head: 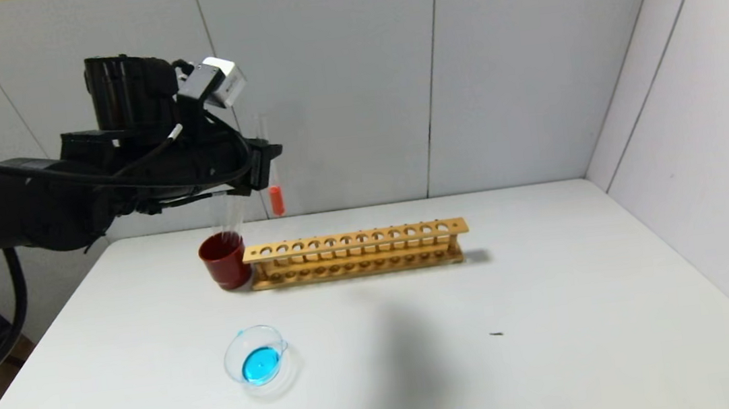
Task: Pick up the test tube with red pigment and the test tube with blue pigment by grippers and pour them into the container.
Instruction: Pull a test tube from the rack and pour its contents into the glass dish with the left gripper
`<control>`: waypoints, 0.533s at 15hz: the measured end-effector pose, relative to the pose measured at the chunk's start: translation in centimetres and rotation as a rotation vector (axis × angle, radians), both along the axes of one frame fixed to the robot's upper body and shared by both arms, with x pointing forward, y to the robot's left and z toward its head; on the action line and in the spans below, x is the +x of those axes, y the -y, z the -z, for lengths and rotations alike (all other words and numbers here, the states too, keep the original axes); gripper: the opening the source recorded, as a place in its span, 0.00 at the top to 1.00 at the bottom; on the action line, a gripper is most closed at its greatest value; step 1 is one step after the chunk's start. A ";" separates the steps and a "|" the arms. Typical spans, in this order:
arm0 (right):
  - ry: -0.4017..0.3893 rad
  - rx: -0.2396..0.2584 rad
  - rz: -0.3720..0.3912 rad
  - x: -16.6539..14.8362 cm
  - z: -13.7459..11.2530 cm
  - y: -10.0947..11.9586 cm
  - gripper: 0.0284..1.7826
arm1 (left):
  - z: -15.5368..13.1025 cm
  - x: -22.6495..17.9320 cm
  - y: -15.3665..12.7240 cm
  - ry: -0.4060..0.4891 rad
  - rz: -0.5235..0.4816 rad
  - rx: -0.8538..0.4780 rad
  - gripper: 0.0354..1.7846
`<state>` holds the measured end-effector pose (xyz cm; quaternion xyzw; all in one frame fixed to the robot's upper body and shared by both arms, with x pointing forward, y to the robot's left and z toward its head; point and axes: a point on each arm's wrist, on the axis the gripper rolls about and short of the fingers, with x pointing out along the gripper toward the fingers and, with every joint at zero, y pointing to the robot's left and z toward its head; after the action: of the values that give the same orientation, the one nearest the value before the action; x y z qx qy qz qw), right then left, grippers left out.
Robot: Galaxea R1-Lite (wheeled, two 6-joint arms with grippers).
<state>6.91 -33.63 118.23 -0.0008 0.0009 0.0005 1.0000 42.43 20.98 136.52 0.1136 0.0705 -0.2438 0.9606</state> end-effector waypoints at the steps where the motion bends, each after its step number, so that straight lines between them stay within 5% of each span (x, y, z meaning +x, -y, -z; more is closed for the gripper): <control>1: 0.000 0.000 0.000 0.0 0.0 0.0 0.02 | 0.2 -0.8 -0.5 0.008 -0.019 0.042 0.84; 8: 0.000 0.000 0.000 0.0 0.0 0.0 0.02 | 3.4 -5.8 -4.8 0.061 -0.090 0.187 0.84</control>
<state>6.91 -33.63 118.23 -0.0006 0.0009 0.0005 1.0000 36.63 25.77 133.11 0.2070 0.0689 -0.1893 0.9574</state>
